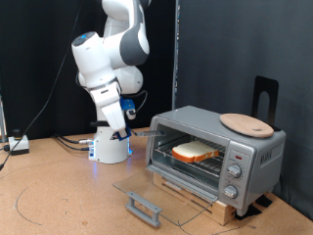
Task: Make a piece of toast with the oven
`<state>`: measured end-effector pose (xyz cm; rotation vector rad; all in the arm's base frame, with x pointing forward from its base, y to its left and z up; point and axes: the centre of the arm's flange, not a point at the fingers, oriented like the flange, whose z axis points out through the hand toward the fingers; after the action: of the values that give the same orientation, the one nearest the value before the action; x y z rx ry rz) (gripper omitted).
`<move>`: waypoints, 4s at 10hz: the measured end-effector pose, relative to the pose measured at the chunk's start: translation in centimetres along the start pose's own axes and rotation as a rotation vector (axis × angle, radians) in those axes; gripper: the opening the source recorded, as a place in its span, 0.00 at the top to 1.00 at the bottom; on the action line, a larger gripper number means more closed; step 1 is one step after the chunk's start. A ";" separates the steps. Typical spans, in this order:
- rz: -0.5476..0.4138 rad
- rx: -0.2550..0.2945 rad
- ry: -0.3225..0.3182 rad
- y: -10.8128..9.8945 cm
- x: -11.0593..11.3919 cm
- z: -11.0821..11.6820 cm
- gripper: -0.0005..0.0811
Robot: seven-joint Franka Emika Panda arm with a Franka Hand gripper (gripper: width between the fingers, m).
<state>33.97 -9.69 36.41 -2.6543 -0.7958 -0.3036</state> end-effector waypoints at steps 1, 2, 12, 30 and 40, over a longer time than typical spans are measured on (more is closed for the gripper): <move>-0.018 0.010 0.017 -0.7 0.7 -0.9 0.51; -0.039 0.007 0.021 -1.5 1.5 -1.8 0.51; -0.198 0.188 -0.011 -10.7 7.0 -1.5 0.51; -0.241 0.101 -0.138 -24.1 8.9 7.8 0.29; -0.308 0.203 -0.010 -22.6 8.9 0.4 0.01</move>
<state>28.51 12.45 44.77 -2.3443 -1.1750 -0.2708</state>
